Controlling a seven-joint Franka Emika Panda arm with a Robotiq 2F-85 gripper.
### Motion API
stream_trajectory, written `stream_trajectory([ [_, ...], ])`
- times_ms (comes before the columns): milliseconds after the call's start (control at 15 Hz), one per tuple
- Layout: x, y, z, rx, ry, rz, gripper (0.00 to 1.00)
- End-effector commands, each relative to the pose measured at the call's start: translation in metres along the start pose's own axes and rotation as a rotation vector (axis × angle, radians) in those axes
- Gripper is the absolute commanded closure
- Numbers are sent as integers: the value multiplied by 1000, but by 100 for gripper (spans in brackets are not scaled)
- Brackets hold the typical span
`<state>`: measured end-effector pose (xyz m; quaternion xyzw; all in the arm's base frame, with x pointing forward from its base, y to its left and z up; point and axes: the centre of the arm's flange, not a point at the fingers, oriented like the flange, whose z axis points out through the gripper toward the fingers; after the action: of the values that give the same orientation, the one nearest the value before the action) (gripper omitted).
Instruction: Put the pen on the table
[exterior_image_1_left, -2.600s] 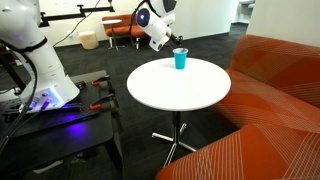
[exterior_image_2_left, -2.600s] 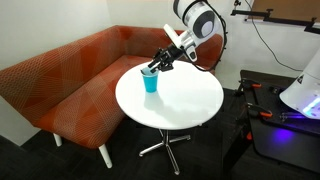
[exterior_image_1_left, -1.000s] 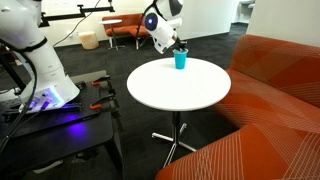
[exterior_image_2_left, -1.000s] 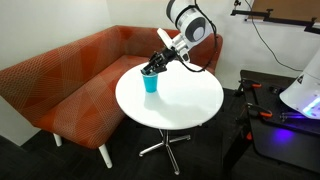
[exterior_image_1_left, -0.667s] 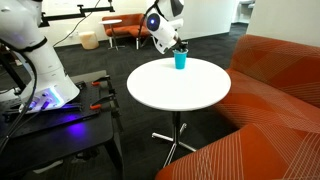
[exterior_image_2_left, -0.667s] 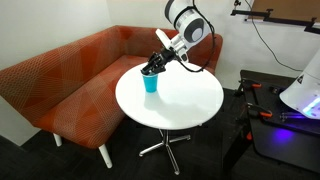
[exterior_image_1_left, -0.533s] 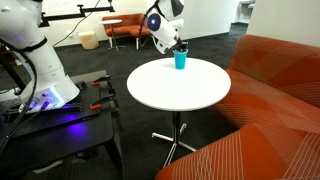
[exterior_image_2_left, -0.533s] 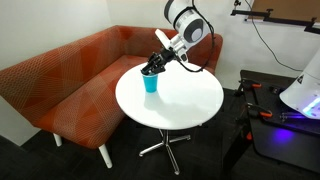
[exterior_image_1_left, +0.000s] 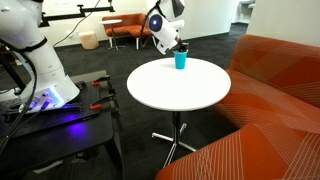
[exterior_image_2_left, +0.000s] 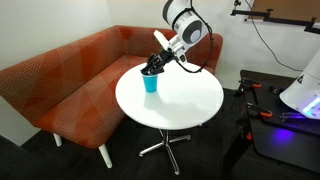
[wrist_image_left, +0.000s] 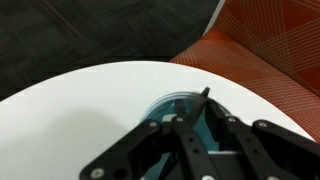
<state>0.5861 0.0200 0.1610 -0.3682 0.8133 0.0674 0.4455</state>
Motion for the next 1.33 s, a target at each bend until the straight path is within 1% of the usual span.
stream_trajectory([
  [0, -5, -8, 8, -7, -6, 26, 71],
  [200, -5, -9, 9, -10, -7, 27, 74],
  [267, -5, -9, 10, -10, -7, 27, 77],
  [333, -5, -9, 10, -10, -8, 27, 83],
  [400, -5, -9, 11, -10, -8, 27, 93],
  [533, -4, -9, 11, -11, -8, 29, 100],
  [667, -4, -9, 11, -10, -9, 29, 97],
  [1267, -7, -2, -5, 20, -15, 21, 97],
])
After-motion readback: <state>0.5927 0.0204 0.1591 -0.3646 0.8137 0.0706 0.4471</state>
